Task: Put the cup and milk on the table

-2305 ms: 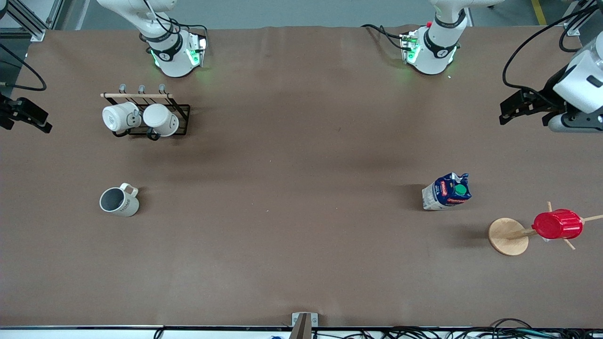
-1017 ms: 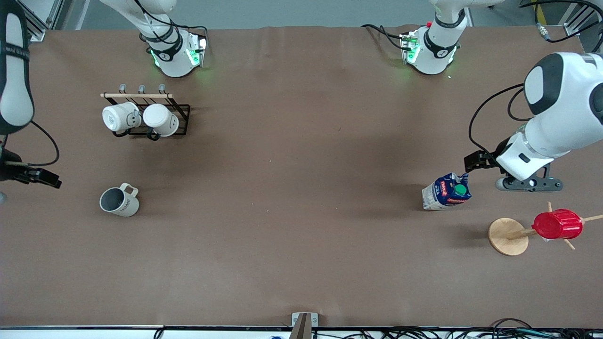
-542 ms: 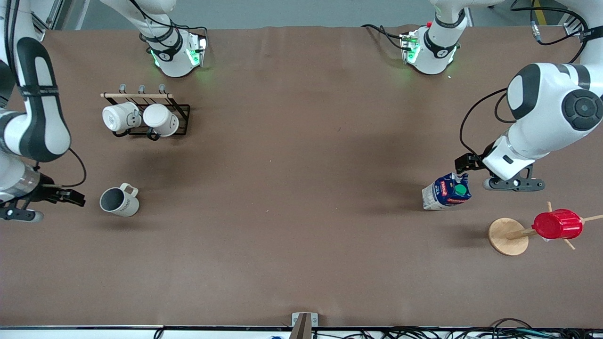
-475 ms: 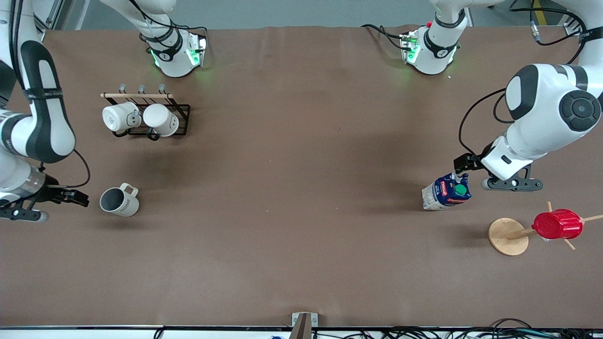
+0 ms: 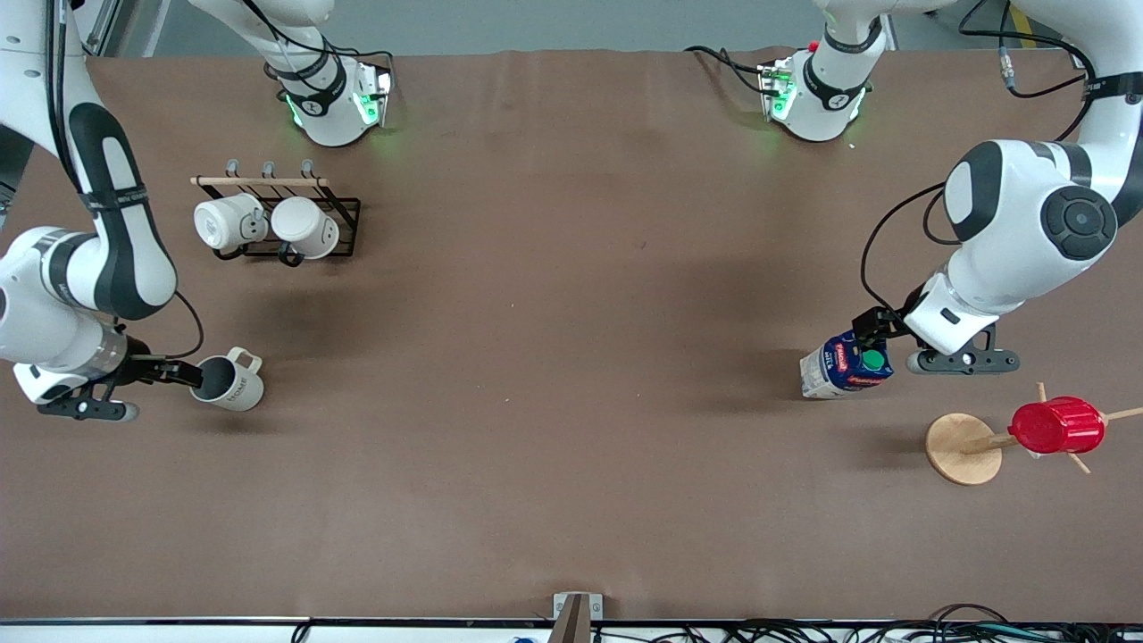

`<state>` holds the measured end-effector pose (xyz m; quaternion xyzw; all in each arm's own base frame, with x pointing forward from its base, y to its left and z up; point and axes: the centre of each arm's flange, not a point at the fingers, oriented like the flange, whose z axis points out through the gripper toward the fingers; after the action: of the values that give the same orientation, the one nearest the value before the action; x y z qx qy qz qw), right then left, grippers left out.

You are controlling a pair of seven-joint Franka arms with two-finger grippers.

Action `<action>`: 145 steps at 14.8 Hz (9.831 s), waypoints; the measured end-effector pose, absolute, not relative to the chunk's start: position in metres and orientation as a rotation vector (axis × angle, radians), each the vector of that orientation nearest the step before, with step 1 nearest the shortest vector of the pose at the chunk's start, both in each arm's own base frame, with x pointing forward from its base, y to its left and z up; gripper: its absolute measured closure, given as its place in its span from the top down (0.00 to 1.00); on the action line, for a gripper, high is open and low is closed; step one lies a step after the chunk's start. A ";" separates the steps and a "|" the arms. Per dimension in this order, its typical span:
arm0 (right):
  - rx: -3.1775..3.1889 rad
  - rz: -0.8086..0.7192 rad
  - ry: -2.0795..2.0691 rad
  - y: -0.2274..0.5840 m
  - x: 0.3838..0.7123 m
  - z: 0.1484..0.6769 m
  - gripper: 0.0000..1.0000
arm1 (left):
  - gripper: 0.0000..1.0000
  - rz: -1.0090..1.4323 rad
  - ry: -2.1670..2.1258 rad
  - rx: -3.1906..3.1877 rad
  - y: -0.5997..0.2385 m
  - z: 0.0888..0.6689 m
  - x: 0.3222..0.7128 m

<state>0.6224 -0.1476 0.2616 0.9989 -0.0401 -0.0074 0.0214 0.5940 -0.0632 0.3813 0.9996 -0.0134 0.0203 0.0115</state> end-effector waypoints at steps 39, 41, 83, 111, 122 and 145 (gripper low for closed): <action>3.265 -0.019 -0.531 0.372 0.592 0.259 0.05 | 0.41 0.008 -0.047 3.107 -0.068 0.327 0.603; 3.262 -0.032 -0.494 0.397 0.578 0.246 0.05 | 0.40 0.010 -0.049 3.107 -0.068 0.329 0.603; 3.044 0.047 -0.121 -0.085 0.513 0.658 1.00 | 0.40 -0.086 0.111 3.067 -0.430 0.340 0.552; 3.062 0.046 -0.078 -0.078 0.531 0.634 1.00 | 1.00 0.077 -0.096 3.193 -0.275 0.473 0.620; 3.069 0.076 -0.023 -0.057 0.536 0.635 1.00 | 1.00 0.037 -0.210 3.236 -0.151 0.567 0.594; 3.093 0.208 -0.088 -0.071 0.536 0.667 1.00 | 1.00 0.005 -0.180 3.156 -0.075 0.638 0.543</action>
<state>0.5365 -0.0706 0.6669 0.9971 -0.0284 0.0671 0.0203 0.5428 -0.0748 0.6376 0.9983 -0.0571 0.0015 -0.0098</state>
